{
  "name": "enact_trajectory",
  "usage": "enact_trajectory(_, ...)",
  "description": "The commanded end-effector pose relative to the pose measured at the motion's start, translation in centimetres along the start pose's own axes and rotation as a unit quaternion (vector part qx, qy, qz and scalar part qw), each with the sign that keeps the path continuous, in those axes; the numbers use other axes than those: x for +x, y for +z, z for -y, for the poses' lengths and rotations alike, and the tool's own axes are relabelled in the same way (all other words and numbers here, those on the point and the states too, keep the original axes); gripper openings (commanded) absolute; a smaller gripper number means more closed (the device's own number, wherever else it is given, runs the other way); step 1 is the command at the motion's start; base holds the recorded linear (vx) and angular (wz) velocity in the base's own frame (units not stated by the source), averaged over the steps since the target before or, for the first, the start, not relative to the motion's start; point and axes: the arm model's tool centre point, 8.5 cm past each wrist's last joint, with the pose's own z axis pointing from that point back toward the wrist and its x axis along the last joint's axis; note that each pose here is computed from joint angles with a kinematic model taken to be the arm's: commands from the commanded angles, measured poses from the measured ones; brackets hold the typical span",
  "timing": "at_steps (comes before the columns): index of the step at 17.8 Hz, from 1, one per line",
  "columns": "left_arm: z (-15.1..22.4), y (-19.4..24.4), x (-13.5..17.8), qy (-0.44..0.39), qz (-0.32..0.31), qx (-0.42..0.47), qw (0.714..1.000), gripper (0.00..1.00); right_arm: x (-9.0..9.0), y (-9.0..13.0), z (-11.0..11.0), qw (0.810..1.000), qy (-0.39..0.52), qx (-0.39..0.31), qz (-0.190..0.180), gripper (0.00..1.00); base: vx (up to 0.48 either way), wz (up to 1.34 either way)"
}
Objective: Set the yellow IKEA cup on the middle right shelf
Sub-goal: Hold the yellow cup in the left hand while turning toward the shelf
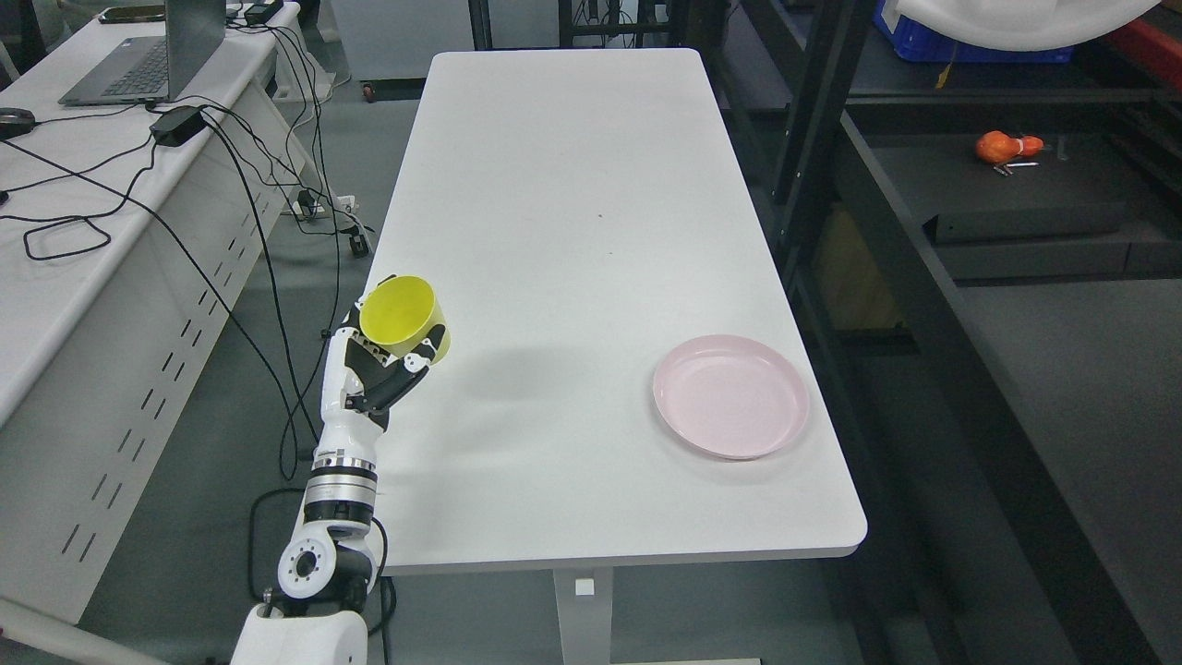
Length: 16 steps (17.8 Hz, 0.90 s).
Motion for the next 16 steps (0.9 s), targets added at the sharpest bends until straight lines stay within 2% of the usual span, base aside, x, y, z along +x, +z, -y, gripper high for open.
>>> enact_trajectory(1, 2.36, 1.24, 5.54, 0.007, 0.091, -0.043, 0.995, 0.00, -0.89, -0.06, 0.97, 1.000, -0.002, -0.006, -0.007, 0.99, -0.018, 0.00)
enact_trajectory(7, 2.37, 1.59, 5.58, 0.007, 0.093, -0.043, 0.995, 0.01, -0.89, -0.06, 0.97, 1.000, -0.002, -0.006, -0.007, 0.99, -0.049, -0.02)
enact_trajectory(16, 2.15, 2.14, 5.07, 0.006, 0.085, -0.041, 0.996, 0.01, -0.89, -0.06, 0.97, 1.000, -0.002, -0.006, -0.007, 0.99, -0.146, -0.12)
